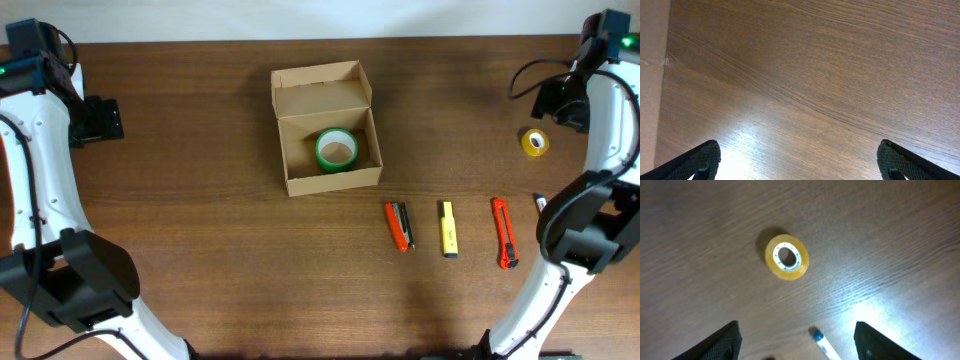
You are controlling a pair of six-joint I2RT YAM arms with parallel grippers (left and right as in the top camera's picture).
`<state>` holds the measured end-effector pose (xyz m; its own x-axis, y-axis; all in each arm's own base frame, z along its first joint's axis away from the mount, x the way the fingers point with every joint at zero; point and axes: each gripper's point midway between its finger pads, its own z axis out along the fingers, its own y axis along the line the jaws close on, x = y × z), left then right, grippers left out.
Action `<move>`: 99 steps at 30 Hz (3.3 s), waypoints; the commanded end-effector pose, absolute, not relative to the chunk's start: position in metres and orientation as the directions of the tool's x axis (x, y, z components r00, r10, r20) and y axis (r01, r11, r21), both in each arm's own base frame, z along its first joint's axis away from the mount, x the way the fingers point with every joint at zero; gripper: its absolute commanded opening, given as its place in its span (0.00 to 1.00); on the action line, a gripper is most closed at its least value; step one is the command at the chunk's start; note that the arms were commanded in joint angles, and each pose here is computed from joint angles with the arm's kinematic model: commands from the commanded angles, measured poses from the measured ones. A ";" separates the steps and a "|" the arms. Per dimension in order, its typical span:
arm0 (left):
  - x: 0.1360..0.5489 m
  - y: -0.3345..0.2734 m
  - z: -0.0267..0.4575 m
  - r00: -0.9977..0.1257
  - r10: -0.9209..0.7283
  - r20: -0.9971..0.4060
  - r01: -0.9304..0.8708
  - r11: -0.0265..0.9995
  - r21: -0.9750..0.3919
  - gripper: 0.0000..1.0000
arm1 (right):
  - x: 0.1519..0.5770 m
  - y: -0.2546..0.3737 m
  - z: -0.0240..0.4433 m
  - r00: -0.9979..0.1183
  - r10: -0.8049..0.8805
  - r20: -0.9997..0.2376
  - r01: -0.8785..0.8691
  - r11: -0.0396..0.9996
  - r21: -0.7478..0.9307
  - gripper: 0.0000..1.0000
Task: Pack container
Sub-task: 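Move the right gripper to the yellow tape roll and grasp it, then carry the yellow tape into the box onto the green tape, release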
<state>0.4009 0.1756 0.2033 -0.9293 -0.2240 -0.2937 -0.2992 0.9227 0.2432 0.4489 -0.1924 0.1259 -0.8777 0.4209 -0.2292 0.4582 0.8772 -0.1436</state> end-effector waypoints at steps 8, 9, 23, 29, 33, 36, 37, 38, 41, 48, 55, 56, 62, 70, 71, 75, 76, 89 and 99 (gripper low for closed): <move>0.401 0.175 0.197 -0.929 -0.237 -0.283 -0.305 0.924 0.231 1.00 | 0.445 -0.226 0.053 -0.841 0.525 -0.128 0.534 0.845 -0.038 0.72; 0.401 0.175 0.197 -0.929 -0.237 -0.283 -0.305 0.924 0.231 1.00 | 0.445 -0.226 0.047 -0.842 0.526 -0.119 0.533 0.845 -0.039 0.72; 0.401 0.175 0.197 -0.929 -0.237 -0.283 -0.305 0.924 0.231 1.00 | 0.441 -0.220 0.004 -0.845 0.528 -0.080 0.531 0.847 -0.022 0.69; 0.401 0.175 0.197 -0.929 -0.237 -0.283 -0.305 0.924 0.231 1.00 | 0.437 -0.218 -0.005 -0.844 0.532 -0.070 0.534 0.845 -0.022 0.69; 0.401 0.175 0.197 -0.929 -0.237 -0.283 -0.305 0.924 0.231 1.00 | 0.440 -0.221 -0.007 -0.841 0.534 -0.081 0.538 0.843 -0.028 0.69; 0.401 0.175 0.197 -0.929 -0.237 -0.283 -0.305 0.924 0.231 1.00 | 0.444 -0.223 -0.009 -0.840 0.534 -0.098 0.539 0.842 -0.026 0.69; 0.401 0.175 0.197 -0.929 -0.237 -0.283 -0.305 0.924 0.231 1.00 | 0.446 -0.224 -0.009 -0.839 0.534 -0.109 0.539 0.842 -0.025 0.70; 0.401 0.175 0.197 -0.930 -0.236 -0.283 -0.305 0.924 0.231 1.00 | 0.447 -0.224 -0.008 -0.838 0.535 -0.111 0.540 0.841 -0.025 0.70; 0.401 0.175 0.197 -0.929 -0.237 -0.283 -0.305 0.924 0.231 1.00 | 0.445 -0.224 -0.009 -0.829 0.549 -0.103 0.554 0.832 -0.023 0.69; 0.401 0.175 0.197 -0.929 -0.237 -0.283 -0.305 0.924 0.231 1.00 | 0.440 -0.220 -0.009 -0.827 0.557 -0.078 0.560 0.828 -0.026 0.07; 0.401 0.175 0.197 -0.929 -0.237 -0.283 -0.305 0.924 0.231 1.00 | 0.449 -0.208 0.032 -0.844 0.518 -0.139 0.524 0.851 -0.008 0.04; 0.401 0.175 0.197 -0.929 -0.237 -0.283 -0.305 0.924 0.231 1.00 | 0.456 -0.204 0.057 -0.847 0.494 -0.195 0.503 0.864 0.003 0.04; 0.401 0.175 0.197 -0.929 -0.237 -0.283 -0.305 0.924 0.231 1.00 | 0.456 -0.161 0.207 -0.831 0.316 -0.458 0.343 0.939 0.026 0.04; 0.401 0.175 0.197 -0.929 -0.237 -0.283 -0.305 0.924 0.231 1.00 | 0.446 0.021 0.297 -0.777 -0.180 -0.603 -0.175 0.982 -0.067 0.04; 0.401 0.175 0.197 -0.929 -0.237 -0.283 -0.305 0.924 0.231 1.00 | 0.446 0.047 0.294 -0.768 -0.242 -0.594 -0.238 0.967 -0.085 0.04; 0.401 0.175 0.197 -0.929 -0.237 -0.283 -0.305 0.924 0.231 1.00 | 0.437 0.136 0.267 -0.724 -0.439 -0.532 -0.441 0.888 -0.132 0.04; 0.401 0.175 0.197 -0.929 -0.237 -0.283 -0.305 0.924 0.231 1.00 | 0.434 0.152 0.259 -0.711 -0.479 -0.514 -0.484 0.865 -0.136 0.04; 0.401 0.175 0.197 -0.929 -0.237 -0.283 -0.305 0.924 0.231 1.00 | 0.445 0.211 0.106 -0.735 -0.630 -0.251 -0.641 0.766 -0.047 0.04; 0.401 0.175 0.197 -0.929 -0.237 -0.283 -0.305 0.924 0.231 1.00 | 0.455 0.231 0.098 -0.696 -0.649 -0.308 -0.676 0.736 -0.023 0.03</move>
<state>0.4008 0.1756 0.2033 -0.9294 -0.2240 -0.2933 -0.2991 0.9227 0.2432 0.4576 0.2218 0.1060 -0.7111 -0.6286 -0.3149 -0.6514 0.7576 -0.0413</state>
